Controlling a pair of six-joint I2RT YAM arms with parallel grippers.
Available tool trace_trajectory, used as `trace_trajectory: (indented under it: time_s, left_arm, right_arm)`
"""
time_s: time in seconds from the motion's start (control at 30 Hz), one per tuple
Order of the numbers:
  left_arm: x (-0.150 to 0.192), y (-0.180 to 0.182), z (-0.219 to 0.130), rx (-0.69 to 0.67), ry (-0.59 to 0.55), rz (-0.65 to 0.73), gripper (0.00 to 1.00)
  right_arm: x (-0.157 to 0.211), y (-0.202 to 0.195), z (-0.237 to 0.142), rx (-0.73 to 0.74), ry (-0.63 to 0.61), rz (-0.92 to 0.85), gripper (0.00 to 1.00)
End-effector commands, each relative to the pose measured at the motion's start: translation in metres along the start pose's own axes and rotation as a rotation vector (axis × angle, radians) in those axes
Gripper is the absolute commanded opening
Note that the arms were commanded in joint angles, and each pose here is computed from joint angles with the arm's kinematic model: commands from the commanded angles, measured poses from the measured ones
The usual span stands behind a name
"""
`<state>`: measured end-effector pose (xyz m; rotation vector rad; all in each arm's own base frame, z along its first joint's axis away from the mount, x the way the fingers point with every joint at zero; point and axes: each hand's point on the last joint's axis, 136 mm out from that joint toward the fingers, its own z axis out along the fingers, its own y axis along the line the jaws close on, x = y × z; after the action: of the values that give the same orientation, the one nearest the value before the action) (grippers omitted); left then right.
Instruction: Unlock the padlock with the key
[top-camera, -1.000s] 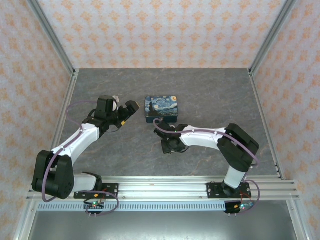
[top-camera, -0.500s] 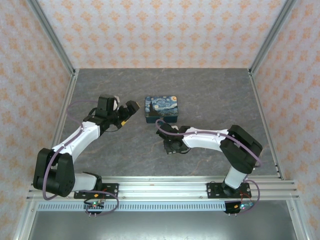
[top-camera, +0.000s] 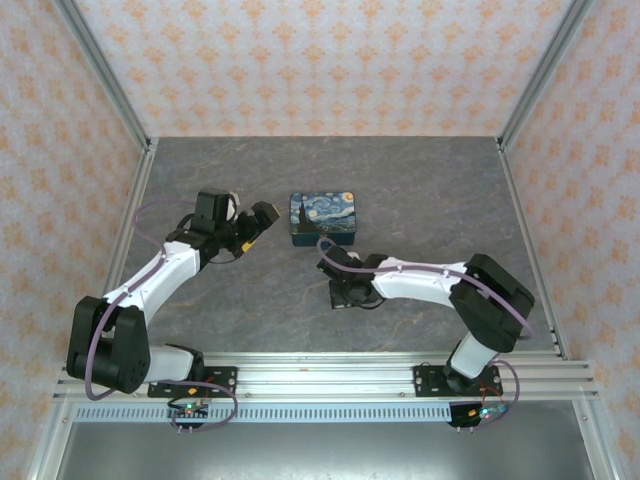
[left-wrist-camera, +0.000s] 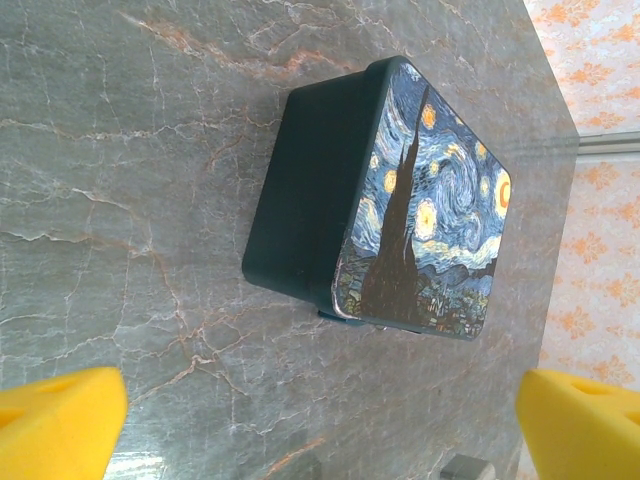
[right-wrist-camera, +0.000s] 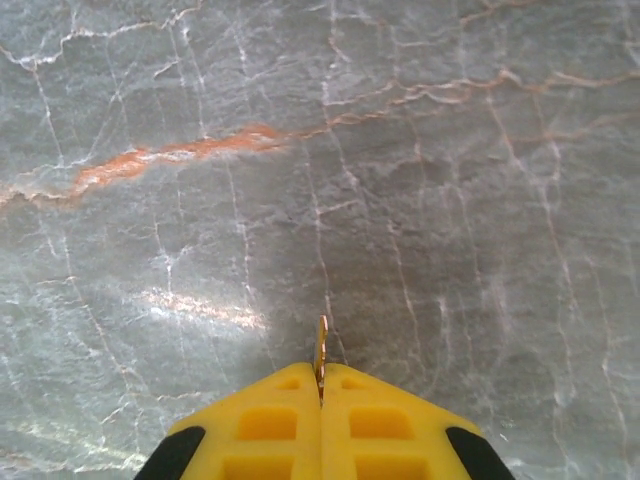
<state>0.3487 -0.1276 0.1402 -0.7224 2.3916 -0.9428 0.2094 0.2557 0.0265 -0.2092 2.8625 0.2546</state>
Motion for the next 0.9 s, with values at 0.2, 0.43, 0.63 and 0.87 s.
trace_trajectory:
  time_s: [0.2, 0.43, 0.63, 0.87]
  left_arm:
    - [0.006, -0.036, 0.005, 0.122, 0.018, -0.012, 0.98]
    - [0.019, -0.069, 0.021, 0.273, 0.039, -0.152, 0.89]
    - [0.034, -0.108, 0.032, 0.38, 0.074, -0.187, 0.74]
    - [0.045, -0.13, 0.046, 0.454, 0.09, -0.239, 0.54]
  right_arm:
    - [-0.055, 0.011, -0.062, -0.276, -0.229, 0.278, 0.0]
    - [-0.117, 0.001, -0.105, -0.42, -0.457, 0.584, 0.0]
    - [-0.161, -0.011, -0.11, -0.544, -0.56, 0.894, 0.0]
    - [-0.186, -0.009, -0.1, -0.61, -0.581, 1.057, 0.0]
